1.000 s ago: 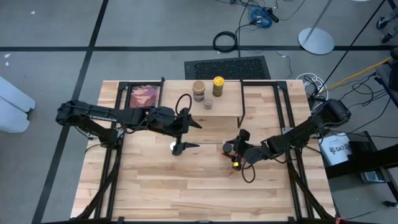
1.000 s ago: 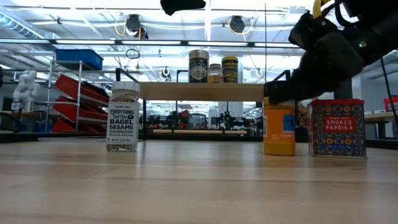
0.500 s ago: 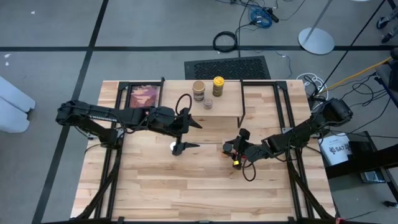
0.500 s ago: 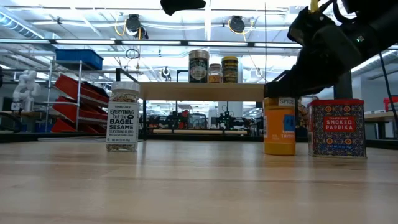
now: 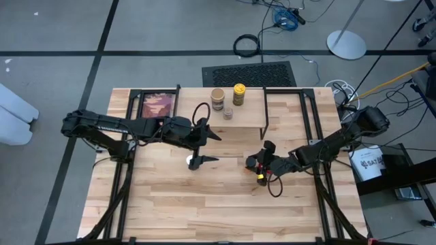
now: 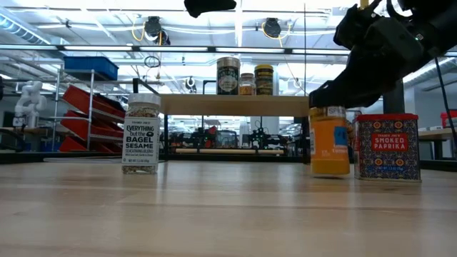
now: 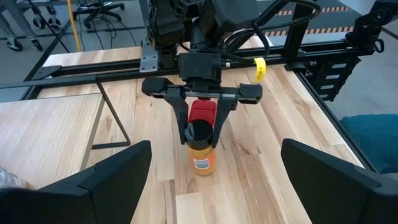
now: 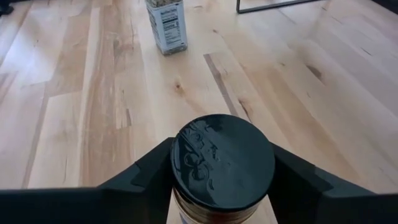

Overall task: Shelf spices
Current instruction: Remove the orange seasoning bottle from the shelf, then remove the golden seasoning bottle from the shelf

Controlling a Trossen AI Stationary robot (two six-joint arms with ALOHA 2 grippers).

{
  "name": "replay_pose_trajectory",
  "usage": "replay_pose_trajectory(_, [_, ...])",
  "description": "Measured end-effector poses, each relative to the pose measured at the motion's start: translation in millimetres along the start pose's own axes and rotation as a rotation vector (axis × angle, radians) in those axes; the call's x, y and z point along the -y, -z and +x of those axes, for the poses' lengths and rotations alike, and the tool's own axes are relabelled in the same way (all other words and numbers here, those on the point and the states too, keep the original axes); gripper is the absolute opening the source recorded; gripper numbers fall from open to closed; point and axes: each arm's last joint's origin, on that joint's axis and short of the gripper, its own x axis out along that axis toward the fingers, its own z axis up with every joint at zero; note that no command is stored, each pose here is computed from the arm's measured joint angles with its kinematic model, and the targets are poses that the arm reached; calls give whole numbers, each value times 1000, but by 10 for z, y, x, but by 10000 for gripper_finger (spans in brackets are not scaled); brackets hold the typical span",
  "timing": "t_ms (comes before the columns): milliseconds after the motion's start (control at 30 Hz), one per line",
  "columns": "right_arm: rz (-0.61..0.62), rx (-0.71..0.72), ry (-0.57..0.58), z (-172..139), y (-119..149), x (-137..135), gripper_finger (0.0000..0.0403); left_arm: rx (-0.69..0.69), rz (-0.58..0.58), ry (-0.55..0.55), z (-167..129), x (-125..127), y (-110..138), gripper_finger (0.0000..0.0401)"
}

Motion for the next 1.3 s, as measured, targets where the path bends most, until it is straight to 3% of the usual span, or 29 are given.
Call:
replay_pose_trajectory(500, [-5, -22, 11, -1, 19, 10, 211, 1, 0, 0, 0, 0, -1, 369])
replay_pose_trajectory(900, [-2, -13, 7, -1, 5, 4, 273, 1, -1, 0, 0, 0, -1, 369])
replay_pose_trajectory(1133, [-47, -14, 11, -21, -178, -73, 277, 7, 1, -1, 0, -1, -7, 369])
replay_pose_trajectory(1300, [-102, -54, 87, -80, -396, -127, 277, 12, 1, -4, 0, -2, -11, 369])
